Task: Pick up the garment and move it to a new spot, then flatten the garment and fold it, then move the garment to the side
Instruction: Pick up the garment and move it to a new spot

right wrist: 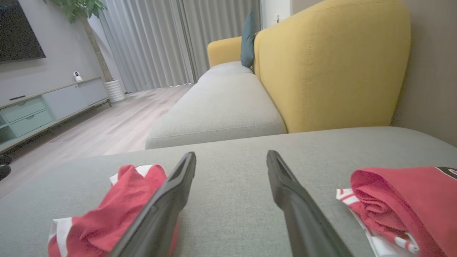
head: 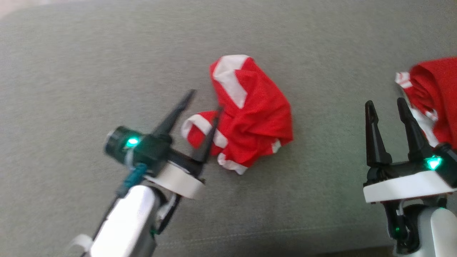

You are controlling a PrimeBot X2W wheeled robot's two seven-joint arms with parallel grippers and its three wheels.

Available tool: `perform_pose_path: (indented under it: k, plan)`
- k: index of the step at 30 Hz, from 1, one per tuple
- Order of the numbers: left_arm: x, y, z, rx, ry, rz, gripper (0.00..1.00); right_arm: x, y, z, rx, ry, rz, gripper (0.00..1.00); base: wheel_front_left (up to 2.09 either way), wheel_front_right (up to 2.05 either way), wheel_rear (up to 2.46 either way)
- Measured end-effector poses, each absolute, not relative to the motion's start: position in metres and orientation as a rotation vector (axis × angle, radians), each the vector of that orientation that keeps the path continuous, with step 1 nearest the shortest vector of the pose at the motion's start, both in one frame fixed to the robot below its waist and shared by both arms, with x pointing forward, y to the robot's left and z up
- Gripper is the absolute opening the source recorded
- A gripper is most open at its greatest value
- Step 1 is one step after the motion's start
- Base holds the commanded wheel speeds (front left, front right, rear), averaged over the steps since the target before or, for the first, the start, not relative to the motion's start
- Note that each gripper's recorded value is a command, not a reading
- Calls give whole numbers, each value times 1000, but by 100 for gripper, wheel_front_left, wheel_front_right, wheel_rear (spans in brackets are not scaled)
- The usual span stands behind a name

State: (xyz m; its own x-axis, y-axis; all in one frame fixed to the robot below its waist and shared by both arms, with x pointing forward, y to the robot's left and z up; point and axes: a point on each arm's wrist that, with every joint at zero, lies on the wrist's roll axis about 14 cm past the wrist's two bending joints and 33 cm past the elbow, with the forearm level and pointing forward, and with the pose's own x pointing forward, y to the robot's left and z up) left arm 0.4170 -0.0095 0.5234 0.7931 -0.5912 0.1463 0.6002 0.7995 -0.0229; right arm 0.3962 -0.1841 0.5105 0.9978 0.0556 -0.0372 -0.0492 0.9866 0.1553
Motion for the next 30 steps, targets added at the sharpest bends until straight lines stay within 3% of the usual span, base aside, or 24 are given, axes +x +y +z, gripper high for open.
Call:
perform_pose_path:
  k: [7,14,30]
  plan:
    - [430,84,532,-63,-152,-300,100,406,-156,524,148,14,141,100,0,0,0]
    - [416,154,526,-41,-123,-97,100,405,-146,535,143,-5,173,100,0,0,0]
    - [373,156,514,-12,-66,-126,100,361,-163,529,125,42,124,100,0,0,0]
